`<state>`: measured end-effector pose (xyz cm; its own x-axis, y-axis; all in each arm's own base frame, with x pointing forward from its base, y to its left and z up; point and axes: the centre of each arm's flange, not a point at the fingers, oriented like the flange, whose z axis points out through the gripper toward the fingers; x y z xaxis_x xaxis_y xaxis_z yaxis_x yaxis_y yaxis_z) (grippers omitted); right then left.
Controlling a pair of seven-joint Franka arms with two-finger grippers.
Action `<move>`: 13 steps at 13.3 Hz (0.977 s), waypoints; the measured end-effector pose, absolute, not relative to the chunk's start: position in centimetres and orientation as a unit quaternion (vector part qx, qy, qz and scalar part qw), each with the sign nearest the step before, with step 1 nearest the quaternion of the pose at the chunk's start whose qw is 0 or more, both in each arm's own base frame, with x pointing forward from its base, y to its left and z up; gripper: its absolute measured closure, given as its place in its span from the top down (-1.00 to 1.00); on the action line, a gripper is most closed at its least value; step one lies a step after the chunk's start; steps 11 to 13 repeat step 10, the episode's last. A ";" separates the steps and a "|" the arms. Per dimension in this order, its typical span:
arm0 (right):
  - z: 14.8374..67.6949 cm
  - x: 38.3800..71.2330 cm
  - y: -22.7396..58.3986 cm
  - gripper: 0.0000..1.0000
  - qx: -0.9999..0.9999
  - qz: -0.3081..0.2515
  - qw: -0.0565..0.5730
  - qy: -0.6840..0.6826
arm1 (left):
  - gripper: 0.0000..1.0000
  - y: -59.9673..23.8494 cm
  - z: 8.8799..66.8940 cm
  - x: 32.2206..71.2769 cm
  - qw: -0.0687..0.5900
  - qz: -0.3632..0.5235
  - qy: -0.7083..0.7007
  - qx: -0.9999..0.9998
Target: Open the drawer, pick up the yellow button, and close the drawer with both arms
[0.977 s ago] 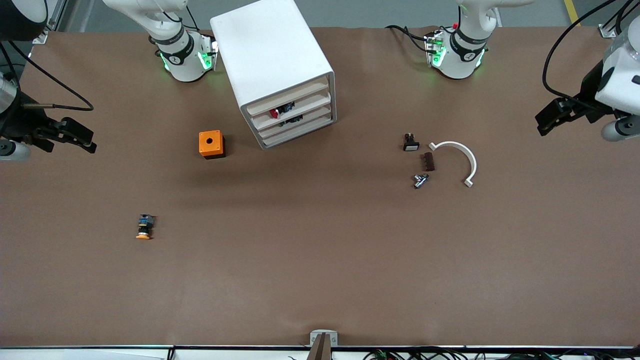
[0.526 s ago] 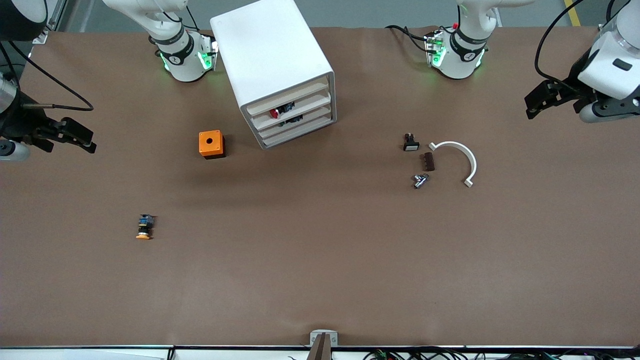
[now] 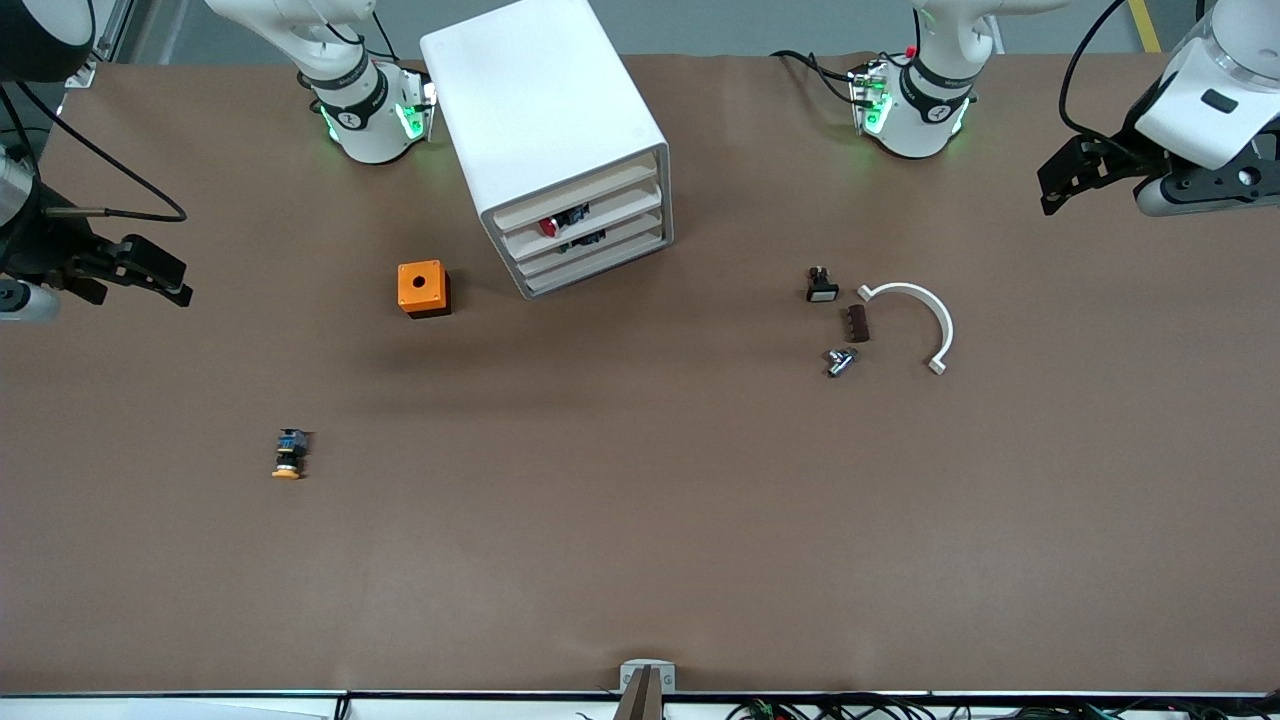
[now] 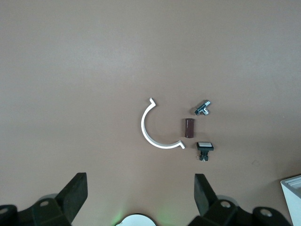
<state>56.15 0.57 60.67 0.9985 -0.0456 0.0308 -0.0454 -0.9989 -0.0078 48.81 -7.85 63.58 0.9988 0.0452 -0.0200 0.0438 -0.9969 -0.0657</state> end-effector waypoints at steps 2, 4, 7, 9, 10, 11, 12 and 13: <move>60.7 56.2 0.6 1.00 -1.000 -0.015 0.004 0.023 | 1.00 -7.8 63.3 49.0 0.033 0.013 -0.022 -0.999; 60.7 56.2 0.6 1.00 -1.000 -0.015 0.004 0.023 | 1.00 -7.8 63.0 49.2 0.032 0.014 -0.022 -0.999; 60.7 56.2 0.6 1.00 -1.000 -0.015 0.004 0.023 | 1.00 -7.9 63.2 49.8 0.030 0.010 -0.022 -0.999; 60.7 56.2 0.6 1.00 -1.000 -0.015 0.004 0.023 | 1.00 -7.9 63.3 50.2 0.029 0.009 -0.022 -0.999; 60.7 56.2 0.6 1.00 -1.000 -0.015 0.004 0.023 | 1.00 -7.9 63.3 50.3 0.029 0.009 -0.022 -0.999; 60.7 56.2 0.6 1.00 -1.000 -0.015 0.004 0.023 | 1.00 -7.9 63.3 50.3 0.029 0.009 -0.022 -0.999; 60.7 56.2 0.6 1.00 -1.000 -0.015 0.004 0.023 | 1.00 -7.9 63.3 50.3 0.029 0.009 -0.022 -0.999; 60.7 56.2 0.6 1.00 -1.000 -0.015 0.004 0.023 | 1.00 -7.9 63.3 50.3 0.029 0.009 -0.022 -0.999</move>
